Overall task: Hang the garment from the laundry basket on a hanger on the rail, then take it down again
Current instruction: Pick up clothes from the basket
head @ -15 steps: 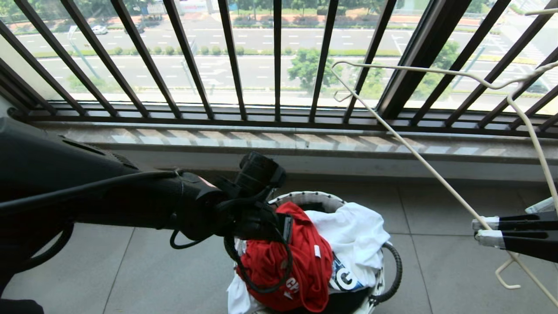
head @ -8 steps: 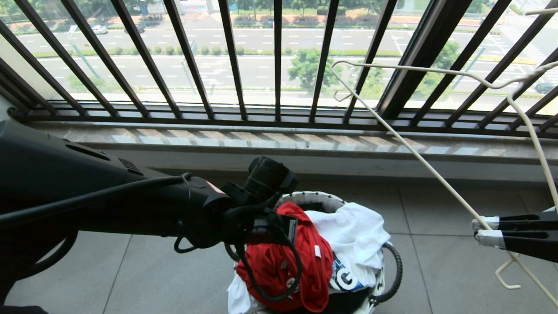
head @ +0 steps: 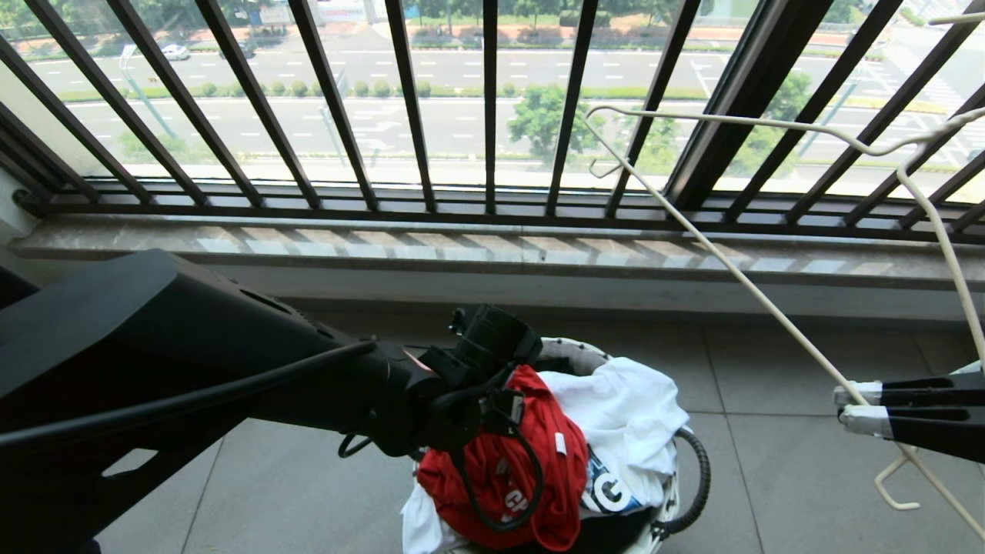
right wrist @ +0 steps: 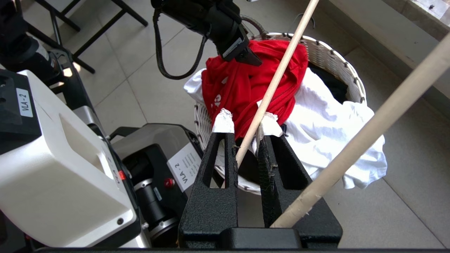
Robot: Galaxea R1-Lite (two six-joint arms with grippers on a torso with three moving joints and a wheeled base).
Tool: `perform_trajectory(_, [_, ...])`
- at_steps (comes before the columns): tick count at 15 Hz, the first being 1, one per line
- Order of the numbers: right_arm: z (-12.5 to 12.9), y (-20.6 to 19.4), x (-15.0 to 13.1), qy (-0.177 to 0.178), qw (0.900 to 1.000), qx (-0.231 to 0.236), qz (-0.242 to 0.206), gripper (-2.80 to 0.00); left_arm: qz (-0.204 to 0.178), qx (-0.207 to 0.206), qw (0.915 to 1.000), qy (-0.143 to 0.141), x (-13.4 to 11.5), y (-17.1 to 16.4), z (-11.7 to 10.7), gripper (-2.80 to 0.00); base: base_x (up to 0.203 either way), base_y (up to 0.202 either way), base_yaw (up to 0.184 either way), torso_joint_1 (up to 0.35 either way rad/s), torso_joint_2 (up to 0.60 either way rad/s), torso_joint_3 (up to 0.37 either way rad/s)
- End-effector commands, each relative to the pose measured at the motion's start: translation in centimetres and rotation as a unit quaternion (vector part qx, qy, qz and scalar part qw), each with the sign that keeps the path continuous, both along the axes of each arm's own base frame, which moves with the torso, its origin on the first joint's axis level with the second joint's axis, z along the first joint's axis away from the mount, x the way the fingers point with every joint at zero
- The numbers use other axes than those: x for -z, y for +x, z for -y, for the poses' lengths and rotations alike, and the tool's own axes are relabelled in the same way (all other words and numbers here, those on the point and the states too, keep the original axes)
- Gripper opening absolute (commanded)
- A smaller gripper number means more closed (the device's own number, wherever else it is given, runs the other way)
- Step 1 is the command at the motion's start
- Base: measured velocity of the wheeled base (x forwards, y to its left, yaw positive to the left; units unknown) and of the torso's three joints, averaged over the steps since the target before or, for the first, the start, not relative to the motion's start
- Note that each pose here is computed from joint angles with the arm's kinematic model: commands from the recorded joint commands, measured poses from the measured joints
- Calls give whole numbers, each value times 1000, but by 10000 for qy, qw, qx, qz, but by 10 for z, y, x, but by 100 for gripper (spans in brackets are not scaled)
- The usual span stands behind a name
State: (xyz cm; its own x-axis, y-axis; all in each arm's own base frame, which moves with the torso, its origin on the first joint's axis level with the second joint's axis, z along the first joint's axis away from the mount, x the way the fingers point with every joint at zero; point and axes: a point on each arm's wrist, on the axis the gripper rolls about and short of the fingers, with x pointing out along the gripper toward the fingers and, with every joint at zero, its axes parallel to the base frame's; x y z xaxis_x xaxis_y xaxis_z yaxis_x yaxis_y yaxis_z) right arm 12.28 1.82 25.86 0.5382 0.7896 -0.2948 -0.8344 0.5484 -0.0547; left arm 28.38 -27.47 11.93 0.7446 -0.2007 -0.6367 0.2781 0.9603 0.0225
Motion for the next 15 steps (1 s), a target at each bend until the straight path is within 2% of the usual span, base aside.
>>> perform_trajectory(1, [0,-1,0,5,10000,-27,10,-280,-7,45,9999,162,0,-5,-5,0,0,0,0,0,0,0])
perform_trajectory(5, [0,0,0,4,10000,-27,10,-280,43,483,9932,1060,-3,-29,-25,0,0,0,0,0,0,0])
perform_trajectory(6, [0,0,0,4,10000,-27,3,-280,-72,556,9903,1273,-4,-36,-28,0,0,0,0,0,0,0])
perform_trajectory(8, [0,0,0,4,10000,-27,3,-280,-476,748,9809,1734,3,-50,-30,0,0,0,0,0,0,0])
perform_trajectory(10, [0,0,0,4,10000,-27,3,-280,-710,911,9715,2069,7,-57,-33,0,0,0,0,0,0,0])
perform_trajectory(12, [0,0,0,4,10000,-27,-2,-280,-1043,1218,9524,2592,17,-68,-40,0,0,0,0,0,0,0])
perform_trajectory(15, [0,0,0,4,10000,-27,-4,-280,-1195,1374,9409,2855,23,-74,-45,0,0,0,0,0,0,0])
